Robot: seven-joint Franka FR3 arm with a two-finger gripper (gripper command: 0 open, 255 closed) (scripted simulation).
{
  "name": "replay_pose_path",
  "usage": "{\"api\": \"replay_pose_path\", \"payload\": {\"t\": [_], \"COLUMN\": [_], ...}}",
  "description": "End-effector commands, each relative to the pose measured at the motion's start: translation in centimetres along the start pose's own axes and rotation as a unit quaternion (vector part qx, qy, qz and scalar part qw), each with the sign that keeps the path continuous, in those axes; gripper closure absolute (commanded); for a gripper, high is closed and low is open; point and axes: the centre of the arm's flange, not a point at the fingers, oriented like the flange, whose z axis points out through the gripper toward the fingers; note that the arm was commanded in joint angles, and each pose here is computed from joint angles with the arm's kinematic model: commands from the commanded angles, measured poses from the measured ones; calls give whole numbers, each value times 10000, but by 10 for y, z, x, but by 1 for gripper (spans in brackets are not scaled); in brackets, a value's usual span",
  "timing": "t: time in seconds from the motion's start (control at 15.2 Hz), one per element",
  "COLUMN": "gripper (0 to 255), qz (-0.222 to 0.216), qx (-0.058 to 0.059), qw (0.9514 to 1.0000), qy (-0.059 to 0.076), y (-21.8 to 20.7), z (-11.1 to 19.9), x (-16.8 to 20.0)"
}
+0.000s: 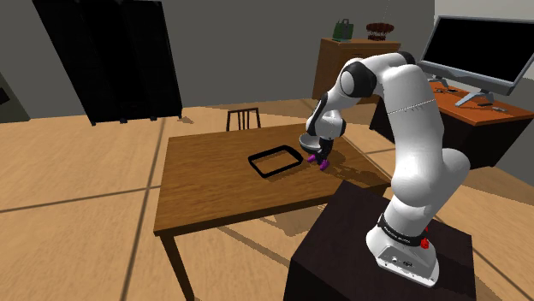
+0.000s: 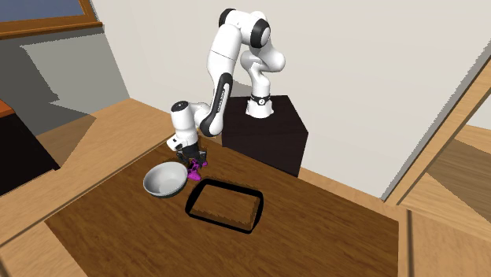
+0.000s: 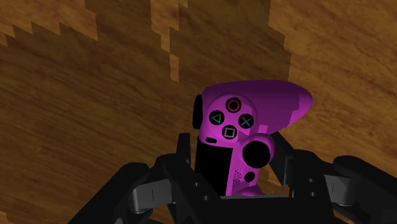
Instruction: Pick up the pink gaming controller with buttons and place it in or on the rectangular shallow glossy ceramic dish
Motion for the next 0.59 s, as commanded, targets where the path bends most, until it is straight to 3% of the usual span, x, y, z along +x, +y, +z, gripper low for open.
{"api": "replay_pose_path", "payload": {"t": [0.0, 0.26, 0.53], "gripper": [255, 255, 255], "qz": [-1, -1, -1], "qx": [0, 0, 0], "qw": [10000, 10000, 10000], "qy": [1, 1, 1], "y": [0, 0, 0], "z": [0, 0, -21], "x": [0, 0, 0]}}
